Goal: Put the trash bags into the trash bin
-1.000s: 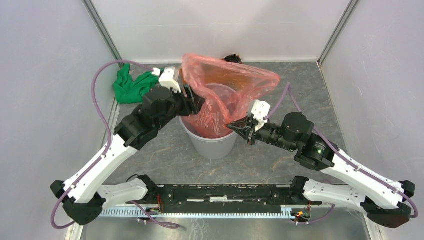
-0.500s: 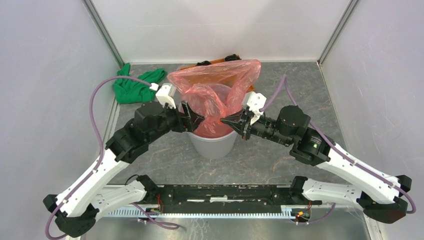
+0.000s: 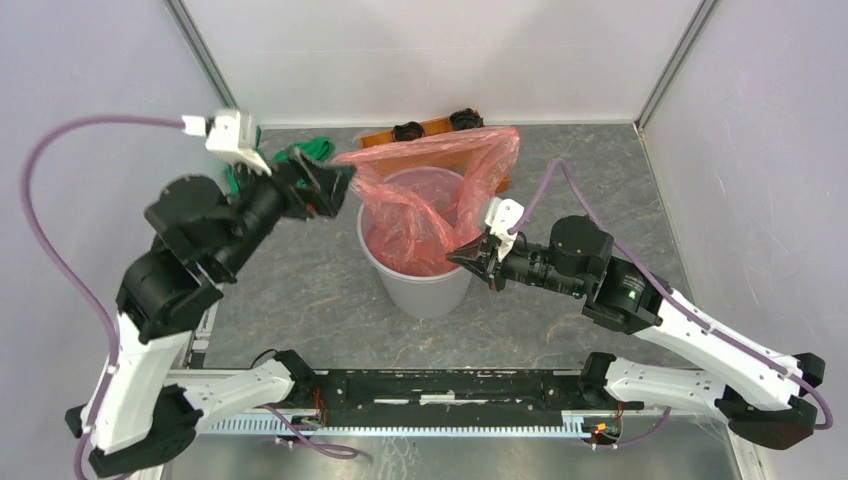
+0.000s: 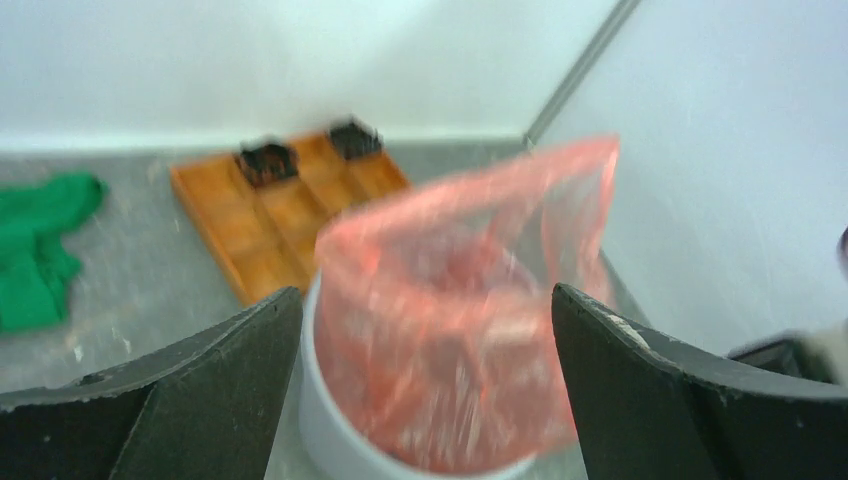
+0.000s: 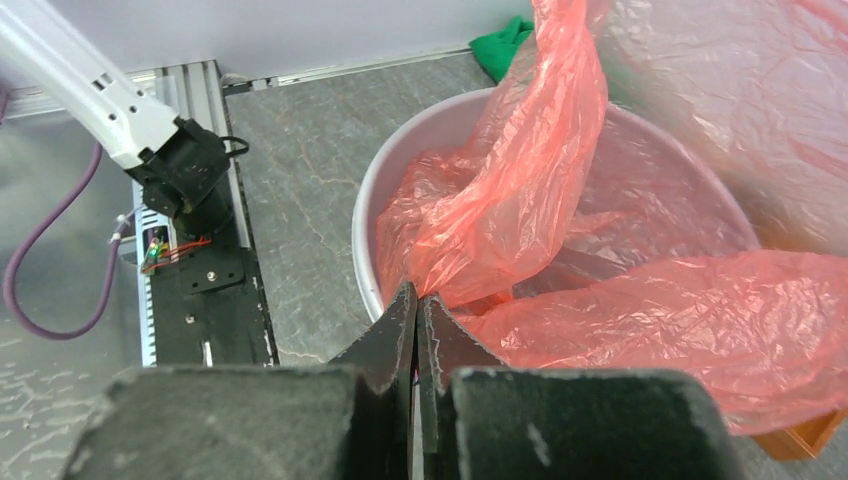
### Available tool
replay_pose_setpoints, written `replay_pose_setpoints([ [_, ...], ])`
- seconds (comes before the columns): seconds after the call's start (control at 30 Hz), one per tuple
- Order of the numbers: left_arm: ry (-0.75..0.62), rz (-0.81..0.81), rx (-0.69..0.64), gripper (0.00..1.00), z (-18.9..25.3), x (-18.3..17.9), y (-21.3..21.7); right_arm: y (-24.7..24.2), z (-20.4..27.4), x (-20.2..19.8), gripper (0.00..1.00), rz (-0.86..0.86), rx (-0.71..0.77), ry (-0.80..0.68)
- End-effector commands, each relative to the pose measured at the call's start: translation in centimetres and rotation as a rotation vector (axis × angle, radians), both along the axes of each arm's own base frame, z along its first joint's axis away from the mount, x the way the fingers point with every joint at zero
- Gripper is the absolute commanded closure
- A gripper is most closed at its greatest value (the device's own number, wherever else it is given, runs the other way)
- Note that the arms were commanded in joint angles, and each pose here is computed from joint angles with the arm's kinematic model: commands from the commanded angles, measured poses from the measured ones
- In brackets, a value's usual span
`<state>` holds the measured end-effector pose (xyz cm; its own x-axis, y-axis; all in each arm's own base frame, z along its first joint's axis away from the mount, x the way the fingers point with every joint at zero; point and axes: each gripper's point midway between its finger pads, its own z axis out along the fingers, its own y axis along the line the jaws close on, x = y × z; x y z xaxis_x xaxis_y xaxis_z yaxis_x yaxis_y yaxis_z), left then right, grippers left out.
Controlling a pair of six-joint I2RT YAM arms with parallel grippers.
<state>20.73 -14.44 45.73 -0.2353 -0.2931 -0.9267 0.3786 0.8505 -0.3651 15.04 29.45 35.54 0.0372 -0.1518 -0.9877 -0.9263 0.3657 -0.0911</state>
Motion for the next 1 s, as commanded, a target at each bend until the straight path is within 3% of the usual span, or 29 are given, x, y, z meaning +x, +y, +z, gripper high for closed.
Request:
replay_pose_setpoints([
  [0.0,-0.115,0.063,0.13,0.0,4.5,4.9,-1.8,1.1,0.8,-1.1,0.99,0.087,0.023,-0.003],
  [0.23,-0.156,-0.262,0.144,0.0,5.8,8.9,-12.9,1.9,0.5,-1.4,0.99,0.114,0.044,0.021],
  [0.43,-0.097,-0.334,0.181,0.0,1.9,11.4,-16.7,2.0,1.5,-3.0,0.99,0.193,0.059,0.024],
  [0.5,-0.052,-0.355,0.209,0.0,-0.2,11.9,-17.4,2.0,1.4,-3.5,0.99,0.23,0.048,0.017],
  [0.7,0.131,-0.473,0.287,0.2,-7.7,9.2,-17.5,2.0,0.6,-3.4,0.99,0.234,0.011,0.012],
  [0.97,0.246,-0.456,0.231,0.25,-12.1,6.8,-16.0,1.5,0.8,-1.1,0.99,0.098,0.005,-0.004],
])
